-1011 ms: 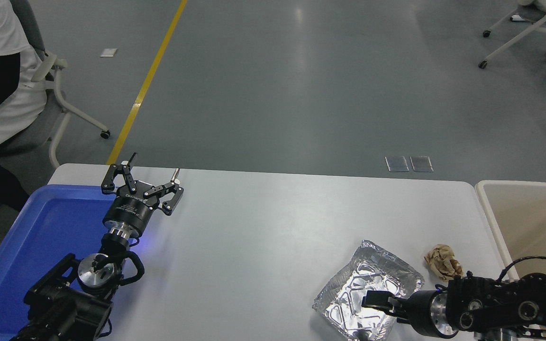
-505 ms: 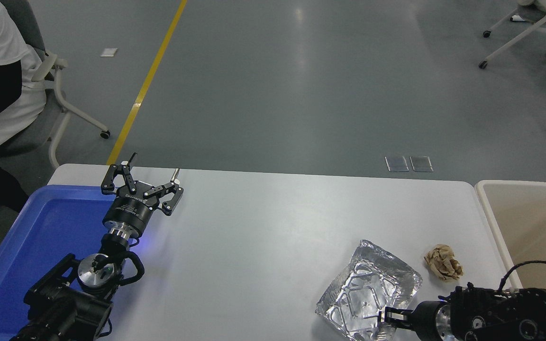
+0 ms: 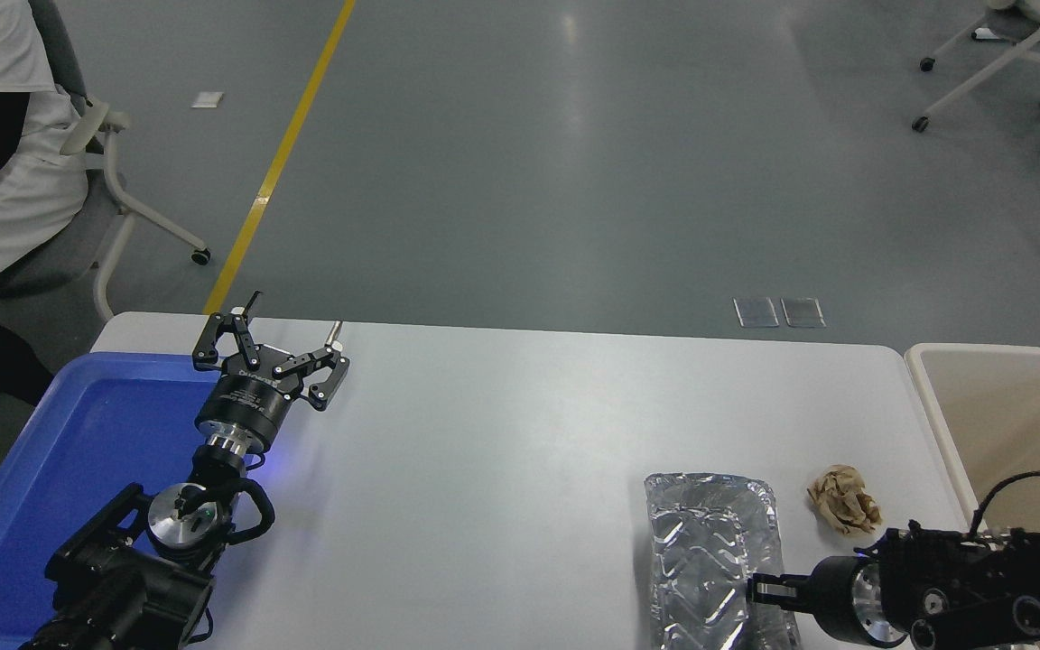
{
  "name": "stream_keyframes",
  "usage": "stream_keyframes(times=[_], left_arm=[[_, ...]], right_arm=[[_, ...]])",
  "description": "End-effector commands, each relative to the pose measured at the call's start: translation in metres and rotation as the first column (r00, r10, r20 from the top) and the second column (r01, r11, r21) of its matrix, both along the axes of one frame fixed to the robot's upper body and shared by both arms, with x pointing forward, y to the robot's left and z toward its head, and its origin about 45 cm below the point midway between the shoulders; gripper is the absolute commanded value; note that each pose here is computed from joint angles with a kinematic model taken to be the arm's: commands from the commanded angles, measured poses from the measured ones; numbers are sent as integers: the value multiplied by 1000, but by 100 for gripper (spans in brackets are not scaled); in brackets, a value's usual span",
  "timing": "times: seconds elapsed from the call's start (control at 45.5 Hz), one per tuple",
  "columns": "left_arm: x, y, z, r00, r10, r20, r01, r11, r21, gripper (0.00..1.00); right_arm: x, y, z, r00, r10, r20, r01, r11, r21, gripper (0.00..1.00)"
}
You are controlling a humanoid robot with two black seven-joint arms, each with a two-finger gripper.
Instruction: Pick up foil plate and place in dustbin
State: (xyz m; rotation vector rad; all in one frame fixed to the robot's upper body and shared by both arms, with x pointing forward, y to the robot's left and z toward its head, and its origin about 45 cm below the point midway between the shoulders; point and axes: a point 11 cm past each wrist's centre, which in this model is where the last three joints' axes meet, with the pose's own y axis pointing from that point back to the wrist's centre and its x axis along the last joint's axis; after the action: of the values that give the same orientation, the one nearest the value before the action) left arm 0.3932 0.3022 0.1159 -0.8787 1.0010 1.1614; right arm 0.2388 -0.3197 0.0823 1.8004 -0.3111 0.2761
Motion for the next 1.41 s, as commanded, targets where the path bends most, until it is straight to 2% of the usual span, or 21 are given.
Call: stream_keyframes(times=[0.0,0.198,0.33,0.549,0.747,1.143,1.297,1.385], left_arm=[[0,0,0,1000,0,0,0,1000,0,99],[0,0,0,1000,0,0,0,1000,0,99],[0,0,0,1000,2,1,-2,1000,0,99],[0,0,0,1000,0,0,0,1000,0,99],[0,0,0,1000,2,1,-2,1000,0,99],[0,0,0,1000,2,1,-2,1000,0,99],[0,0,0,1000,2,1,-2,1000,0,99],[0,0,0,1000,2,1,-2,1000,0,99]], right_arm=[[40,-14,64,995,84,50,-79,994,-80,0],[91,-18,153,991,105,81,-94,988,-125,0],[105,-14,198,990,117,75,-106,985,-134,0],[111,-22,248,991,122,53,-109,973,-201,0],[103,-24,291,992,113,-54,-122,969,-214,0],[91,-24,306,980,117,-159,-151,962,-228,0],[95,-23,305,980,122,-158,-157,960,-231,0],[107,-34,309,989,86,-124,-115,962,-249,0]])
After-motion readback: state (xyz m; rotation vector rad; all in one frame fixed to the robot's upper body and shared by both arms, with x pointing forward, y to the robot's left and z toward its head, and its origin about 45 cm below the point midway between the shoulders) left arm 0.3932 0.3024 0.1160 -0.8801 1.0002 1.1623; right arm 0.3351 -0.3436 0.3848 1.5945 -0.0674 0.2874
